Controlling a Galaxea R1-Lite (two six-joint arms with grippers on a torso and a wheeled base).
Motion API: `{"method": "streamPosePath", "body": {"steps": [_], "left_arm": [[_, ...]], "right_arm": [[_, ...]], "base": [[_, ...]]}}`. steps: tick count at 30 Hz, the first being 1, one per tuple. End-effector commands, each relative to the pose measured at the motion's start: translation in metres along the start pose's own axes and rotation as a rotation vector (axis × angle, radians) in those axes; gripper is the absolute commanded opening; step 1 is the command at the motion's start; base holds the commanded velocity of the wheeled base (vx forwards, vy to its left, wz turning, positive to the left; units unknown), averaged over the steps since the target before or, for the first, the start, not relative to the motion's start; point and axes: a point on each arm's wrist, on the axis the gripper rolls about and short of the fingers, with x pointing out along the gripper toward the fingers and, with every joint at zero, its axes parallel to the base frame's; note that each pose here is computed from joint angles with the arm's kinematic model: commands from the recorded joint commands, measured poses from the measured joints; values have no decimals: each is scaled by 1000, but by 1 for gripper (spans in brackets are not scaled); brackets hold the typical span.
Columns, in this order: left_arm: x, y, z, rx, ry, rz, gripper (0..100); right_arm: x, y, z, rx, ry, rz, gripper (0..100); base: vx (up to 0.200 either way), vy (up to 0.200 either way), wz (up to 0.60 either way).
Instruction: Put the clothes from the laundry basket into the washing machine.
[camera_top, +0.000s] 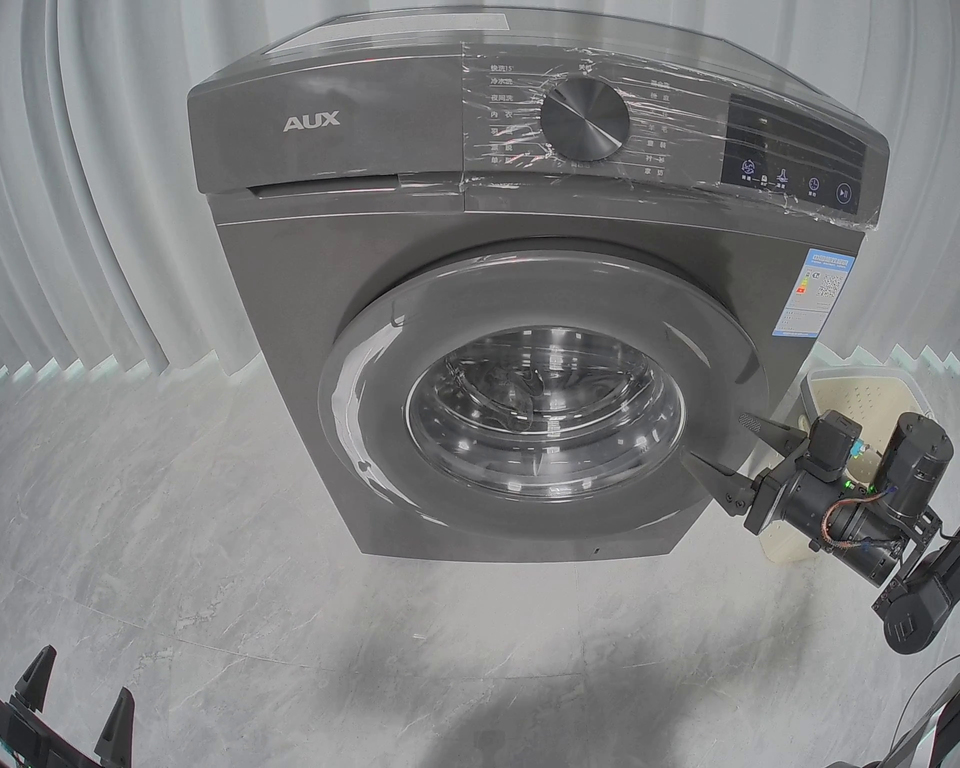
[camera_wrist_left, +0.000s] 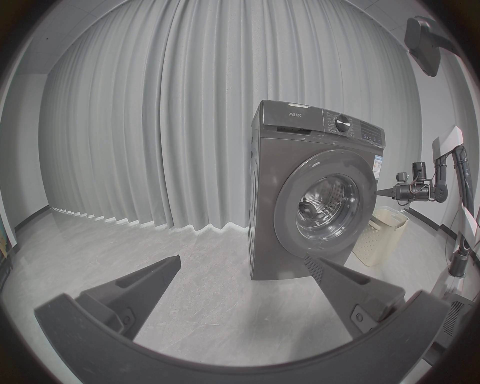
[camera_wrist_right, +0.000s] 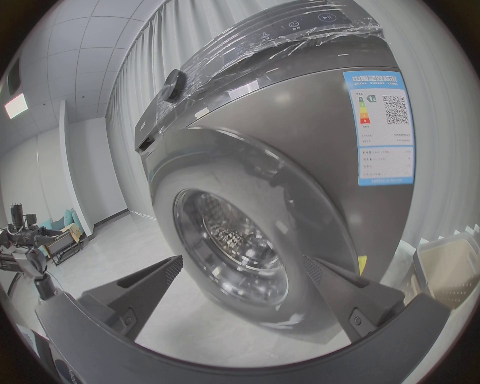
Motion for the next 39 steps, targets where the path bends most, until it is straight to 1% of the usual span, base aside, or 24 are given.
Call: {"method": "streamPosePath", "body": {"steps": [1,4,7,11,16,22,23,24,26,27,30,33,35,36,39], "left_arm": [[0,0,-5,-1,0,-1,100],[0,0,-5,-1,1,-1,100],[0,0,-5,0,0,-1,100],[0,0,-5,-1,0,-1,100],[0,0,-5,0,0,-1,100],[0,0,-5,-1,0,-1,100],[0,0,-5,-1,0,-1,100],[0,0,-5,-1,0,-1,100],[0,0,-5,-1,0,-1,100],[0,0,-5,-1,0,-1,100],[0,0,-5,-1,0,-3,100],[0,0,-5,-1,1,-3,100],[0,0,-5,-1,1,-3,100],[0,0,-5,-1,0,-1,100],[0,0,-5,-3,1,-6,100]], "right_arm": [[2,-1,6,-6,-40,-7,100],[7,-4,7,-7,-51,-17,100],[10,-6,12,-13,-77,-27,100],[12,-18,18,-20,-103,-95,100],[9,-18,16,-18,-94,-97,100],[-8,-6,10,-13,-56,-63,100],[-17,1,8,-8,-38,-35,100],[-23,5,6,-5,-26,-20,100],[-23,5,6,-5,-26,-20,100],[-55,16,-1,2,17,-3,100],[-80,21,-5,5,39,-13,100],[-94,22,6,-1,-2,-29,100],[-115,25,17,-16,-53,-41,100],[-117,26,18,-17,-56,-40,100],[-139,31,19,-16,-32,-49,100]], "base": [[0,0,0],[0,0,0],[0,0,0],[0,0,0],[0,0,0],[0,0,0],[0,0,0],[0,0,0],[0,0,0],[0,0,0],[0,0,0],[0,0,0],[0,0,0],[0,0,0],[0,0,0]]}}
